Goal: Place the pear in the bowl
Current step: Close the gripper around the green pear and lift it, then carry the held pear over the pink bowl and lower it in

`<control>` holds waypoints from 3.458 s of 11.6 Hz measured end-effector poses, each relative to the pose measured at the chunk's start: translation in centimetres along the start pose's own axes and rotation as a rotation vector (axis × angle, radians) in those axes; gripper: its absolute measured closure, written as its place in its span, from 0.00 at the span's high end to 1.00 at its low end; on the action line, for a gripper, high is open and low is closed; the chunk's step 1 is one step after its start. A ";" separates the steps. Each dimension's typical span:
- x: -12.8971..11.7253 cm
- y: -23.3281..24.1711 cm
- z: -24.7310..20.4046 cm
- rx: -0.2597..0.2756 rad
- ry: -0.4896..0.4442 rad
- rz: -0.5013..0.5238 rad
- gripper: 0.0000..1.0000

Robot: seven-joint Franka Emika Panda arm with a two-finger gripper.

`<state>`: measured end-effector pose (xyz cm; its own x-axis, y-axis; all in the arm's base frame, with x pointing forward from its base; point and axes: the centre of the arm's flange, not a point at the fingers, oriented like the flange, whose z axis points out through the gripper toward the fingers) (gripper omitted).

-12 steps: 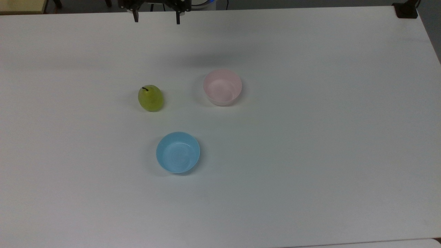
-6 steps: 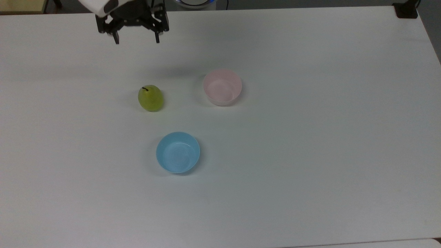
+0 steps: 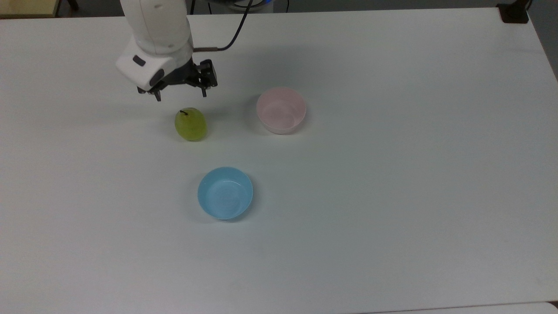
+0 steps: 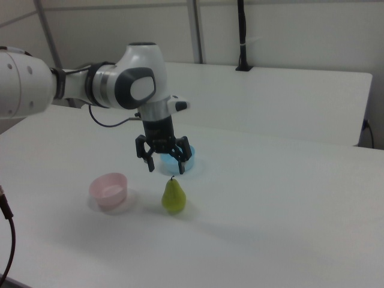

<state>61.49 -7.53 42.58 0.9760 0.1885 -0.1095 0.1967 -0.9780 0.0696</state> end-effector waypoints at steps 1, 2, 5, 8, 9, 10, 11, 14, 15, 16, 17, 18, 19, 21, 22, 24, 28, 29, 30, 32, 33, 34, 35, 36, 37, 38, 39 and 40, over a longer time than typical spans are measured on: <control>0.4 0.0 1.3 -0.003 -0.008 -0.016 1.00; 0.8 0.0 2.6 -0.007 -0.021 -0.026 1.00; 1.5 -0.1 6.8 -0.026 -0.039 -0.050 1.00; 1.8 -0.2 8.9 -0.031 -0.067 -0.069 0.95; 1.8 -0.2 9.0 -0.033 -0.069 -0.072 0.92; 1.8 -0.2 9.0 -0.033 -0.068 -0.074 0.84; 1.8 -0.3 8.9 -0.034 -0.067 -0.075 0.69; 1.8 -0.3 8.8 -0.034 -0.065 -0.076 0.63; 1.9 -0.3 8.8 -0.035 -0.064 -0.076 0.63; 1.9 -0.3 8.7 -0.035 -0.064 -0.076 0.63; 1.9 -0.3 8.6 -0.036 -0.060 -0.075 0.63; 1.9 -0.2 8.0 -0.039 -0.051 -0.074 0.63; 1.8 -0.1 7.1 -0.043 -0.038 -0.071 0.63; 1.2 0.2 4.7 -0.050 -0.015 -0.063 0.63; 0.8 0.4 3.1 -0.053 -0.007 -0.057 0.63; -0.4 0.6 -0.9 -0.048 -0.033 -0.043 0.63; -2.0 -1.4 -8.4 0.003 0.022 -0.039 0.63; -2.2 -3.3 -9.5 0.007 0.023 -0.047 0.63; -2.0 -5.7 -10.2 0.007 0.022 -0.048 0.63; -1.4 -11.2 -10.5 0.003 0.010 -0.049 0.63; -1.2 -13.8 -10.4 -0.001 0.005 -0.048 0.63; -1.1 -16.3 -9.9 -0.005 -0.006 -0.049 0.63; -1.2 -18.4 -9.0 -0.008 -0.025 -0.055 0.63; -1.1 -20.1 -7.8 -0.012 -0.037 -0.061 0.63; -0.9 -21.0 -6.6 -0.014 -0.032 -0.060 0.63; -0.7 -21.6 -5.2 -0.014 -0.025 -0.061 0.63; -0.4 -22.0 -3.7 -0.014 -0.023 -0.062 0.63; -0.1 -22.2 -2.4 -0.014 -0.024 -0.063 0.63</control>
<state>57.28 14.36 43.43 0.9589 0.2476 -0.1383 0.2595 -0.9628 0.0758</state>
